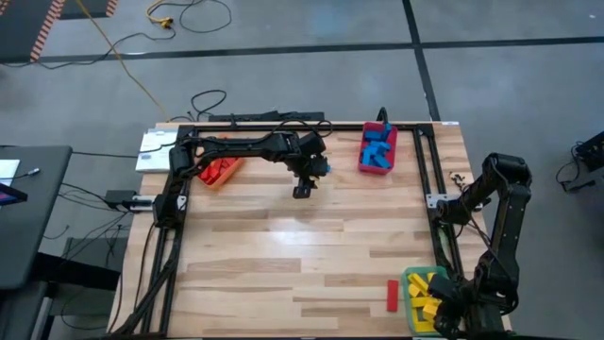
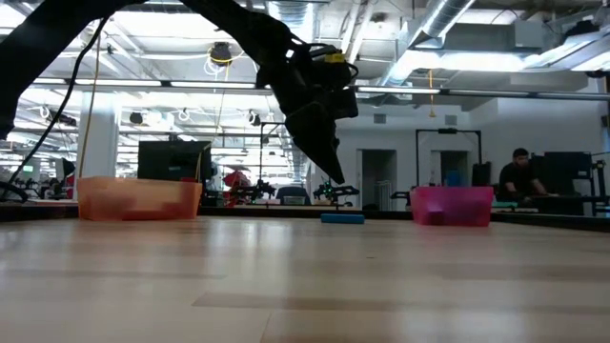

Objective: Sort blocks
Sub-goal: Put the yellow block into the green bin, then put the blue block into the red bin

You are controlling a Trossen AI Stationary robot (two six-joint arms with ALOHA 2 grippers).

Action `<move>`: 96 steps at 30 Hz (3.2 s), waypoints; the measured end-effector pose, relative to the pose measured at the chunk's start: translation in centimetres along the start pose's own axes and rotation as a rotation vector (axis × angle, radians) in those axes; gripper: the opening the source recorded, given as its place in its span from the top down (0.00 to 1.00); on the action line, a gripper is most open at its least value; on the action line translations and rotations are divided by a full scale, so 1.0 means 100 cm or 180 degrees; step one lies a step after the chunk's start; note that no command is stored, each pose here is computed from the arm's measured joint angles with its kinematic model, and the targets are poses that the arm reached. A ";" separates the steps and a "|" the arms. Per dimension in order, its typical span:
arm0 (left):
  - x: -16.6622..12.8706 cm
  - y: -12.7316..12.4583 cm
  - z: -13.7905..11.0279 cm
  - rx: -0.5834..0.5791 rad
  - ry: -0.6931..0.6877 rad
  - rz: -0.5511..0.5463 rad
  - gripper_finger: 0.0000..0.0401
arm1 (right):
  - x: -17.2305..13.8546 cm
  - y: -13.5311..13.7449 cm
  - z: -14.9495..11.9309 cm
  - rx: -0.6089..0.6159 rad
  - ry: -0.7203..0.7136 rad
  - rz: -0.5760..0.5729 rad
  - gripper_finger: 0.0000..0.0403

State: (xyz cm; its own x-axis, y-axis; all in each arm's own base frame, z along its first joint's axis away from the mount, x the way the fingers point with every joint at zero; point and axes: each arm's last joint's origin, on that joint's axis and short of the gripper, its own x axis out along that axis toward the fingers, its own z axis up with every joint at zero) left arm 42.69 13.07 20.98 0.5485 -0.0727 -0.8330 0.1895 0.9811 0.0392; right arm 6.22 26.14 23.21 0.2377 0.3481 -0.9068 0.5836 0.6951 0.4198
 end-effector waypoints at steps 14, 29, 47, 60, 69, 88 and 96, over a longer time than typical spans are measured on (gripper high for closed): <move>0.000 0.000 0.000 -0.0001 0.0003 -0.0001 0.61 | 0.000 0.000 0.000 -0.0003 -0.0003 0.0000 0.64; 0.000 -0.001 -0.001 -0.0005 0.0048 -0.0024 0.61 | 0.000 0.000 0.000 -0.0004 -0.0006 -0.0006 0.63; 0.000 -0.001 -0.002 -0.0012 0.0056 -0.0030 0.61 | 0.000 0.000 0.002 0.0020 -0.0029 -0.0011 0.44; 0.001 -0.003 -0.001 -0.0004 0.0075 -0.0048 0.61 | 0.000 0.000 0.002 0.0018 -0.0028 -0.0013 0.44; 0.000 -0.004 -0.003 -0.0016 0.0121 -0.0070 0.61 | 0.000 0.000 0.002 0.0016 -0.0027 -0.0012 0.44; -0.017 -0.006 0.003 0.0153 0.0056 -0.0018 0.61 | -0.008 0.010 -0.001 -0.0044 0.0028 0.0124 0.44; -0.046 0.007 0.000 0.0224 0.0029 0.0217 0.61 | -0.015 0.017 0.000 -0.0240 -0.0230 0.0295 0.44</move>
State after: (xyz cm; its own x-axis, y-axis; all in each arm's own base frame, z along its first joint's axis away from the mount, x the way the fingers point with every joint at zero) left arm 40.34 14.09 24.84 0.5548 -0.0041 -0.8320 0.2088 0.9687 0.1344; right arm 6.82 26.78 25.30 0.3448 0.3688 -0.8632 0.4972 0.7083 0.5011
